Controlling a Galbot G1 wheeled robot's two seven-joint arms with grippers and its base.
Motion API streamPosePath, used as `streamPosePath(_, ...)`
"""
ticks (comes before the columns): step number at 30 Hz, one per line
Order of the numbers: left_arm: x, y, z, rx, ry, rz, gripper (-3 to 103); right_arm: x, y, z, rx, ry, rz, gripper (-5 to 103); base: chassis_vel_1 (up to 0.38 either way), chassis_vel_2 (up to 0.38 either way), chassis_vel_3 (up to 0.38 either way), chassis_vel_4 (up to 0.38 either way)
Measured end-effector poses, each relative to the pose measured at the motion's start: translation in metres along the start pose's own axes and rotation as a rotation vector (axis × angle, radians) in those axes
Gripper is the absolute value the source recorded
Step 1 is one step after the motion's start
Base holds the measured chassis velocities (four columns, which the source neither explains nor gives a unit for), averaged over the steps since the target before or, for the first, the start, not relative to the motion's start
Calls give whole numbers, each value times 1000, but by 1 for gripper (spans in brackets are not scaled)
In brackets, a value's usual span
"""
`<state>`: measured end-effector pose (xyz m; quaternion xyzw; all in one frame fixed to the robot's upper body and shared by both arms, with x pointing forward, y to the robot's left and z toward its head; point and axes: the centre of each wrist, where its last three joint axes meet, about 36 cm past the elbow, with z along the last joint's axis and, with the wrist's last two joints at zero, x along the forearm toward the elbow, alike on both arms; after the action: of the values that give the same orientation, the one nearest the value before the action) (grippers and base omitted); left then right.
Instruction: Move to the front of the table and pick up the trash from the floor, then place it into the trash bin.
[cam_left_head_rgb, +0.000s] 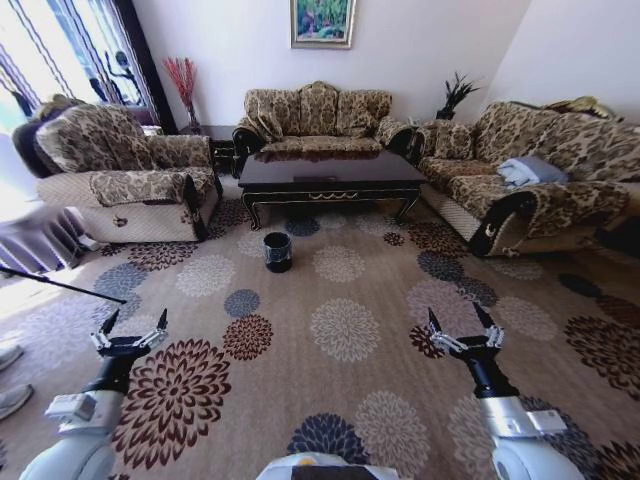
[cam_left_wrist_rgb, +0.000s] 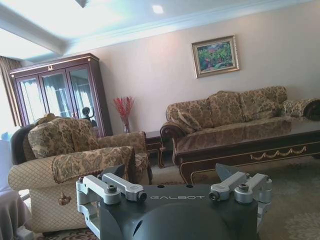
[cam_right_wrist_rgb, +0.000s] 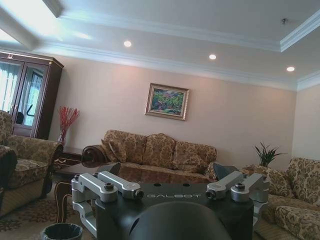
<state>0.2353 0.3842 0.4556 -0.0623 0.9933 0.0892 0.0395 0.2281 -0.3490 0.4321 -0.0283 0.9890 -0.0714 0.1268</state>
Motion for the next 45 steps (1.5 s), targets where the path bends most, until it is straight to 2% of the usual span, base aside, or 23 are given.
streamPosePath(45, 0, 0, 0, 0, 0, 0, 100, 0, 0, 0, 0, 0, 0, 100, 0, 0, 0, 0)
